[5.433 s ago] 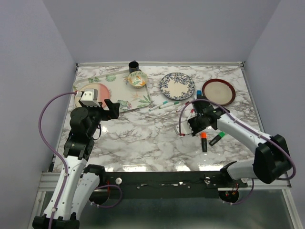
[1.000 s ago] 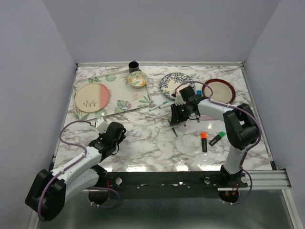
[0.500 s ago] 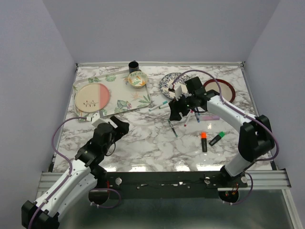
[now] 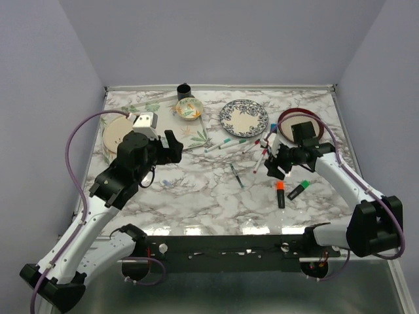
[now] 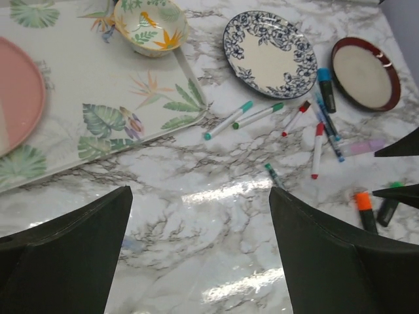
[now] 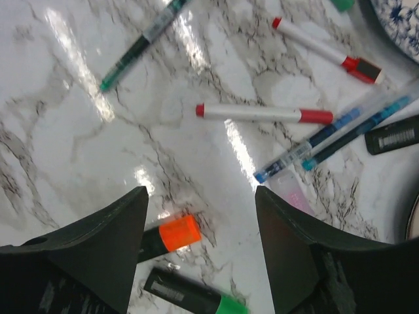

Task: Open the pen caps

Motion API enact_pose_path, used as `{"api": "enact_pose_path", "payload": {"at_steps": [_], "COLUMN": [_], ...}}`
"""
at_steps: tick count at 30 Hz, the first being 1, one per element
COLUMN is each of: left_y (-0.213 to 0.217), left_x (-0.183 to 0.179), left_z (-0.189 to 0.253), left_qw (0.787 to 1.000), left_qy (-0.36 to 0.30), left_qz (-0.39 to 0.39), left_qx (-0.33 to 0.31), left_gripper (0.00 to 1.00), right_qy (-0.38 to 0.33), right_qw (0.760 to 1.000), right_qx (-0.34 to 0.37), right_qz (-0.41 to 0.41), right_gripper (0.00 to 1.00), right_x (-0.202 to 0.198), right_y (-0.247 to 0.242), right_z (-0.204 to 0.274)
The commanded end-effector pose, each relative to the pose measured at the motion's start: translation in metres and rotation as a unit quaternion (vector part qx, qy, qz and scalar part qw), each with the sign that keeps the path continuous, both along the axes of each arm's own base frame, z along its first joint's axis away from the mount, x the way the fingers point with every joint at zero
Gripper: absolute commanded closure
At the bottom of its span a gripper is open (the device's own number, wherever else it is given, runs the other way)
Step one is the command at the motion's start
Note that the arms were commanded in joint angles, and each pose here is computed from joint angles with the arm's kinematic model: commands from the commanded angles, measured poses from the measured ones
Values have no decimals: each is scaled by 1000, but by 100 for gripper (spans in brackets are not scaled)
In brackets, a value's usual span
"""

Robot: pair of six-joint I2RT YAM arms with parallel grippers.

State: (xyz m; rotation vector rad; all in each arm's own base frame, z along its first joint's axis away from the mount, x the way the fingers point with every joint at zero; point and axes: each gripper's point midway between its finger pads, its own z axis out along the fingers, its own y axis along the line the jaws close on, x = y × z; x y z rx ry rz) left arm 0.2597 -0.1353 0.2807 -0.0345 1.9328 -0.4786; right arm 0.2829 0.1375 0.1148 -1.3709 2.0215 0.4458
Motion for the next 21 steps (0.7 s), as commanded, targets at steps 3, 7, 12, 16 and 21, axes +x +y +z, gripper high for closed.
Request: {"api": "enact_pose_path", "payload": {"at_steps": [3, 7, 12, 16, 21], "left_y": [31, 25, 25, 27, 29], "left_x": [-3, -1, -6, -7, -8], "left_z": [-57, -69, -63, -58, -55], "left_qw": [986, 987, 989, 990, 990], "left_qy": [22, 16, 1, -9, -17], "left_qz": [-13, -31, -36, -32, -29], "left_qx": [163, 157, 144, 141, 138], "left_gripper": [3, 1, 1, 1, 1], "right_qy": [-74, -52, -57, -45, -21], "right_qw": [984, 974, 961, 957, 954], "right_qx": [-128, -172, -221, -241, -249], "right_qz": [99, 135, 154, 159, 168], "right_gripper": [25, 24, 25, 26, 29], "right_x": [2, 9, 33, 44, 53], "right_y": [-45, -56, -67, -74, -81], "right_z": [-42, -61, -64, -62, -63]}}
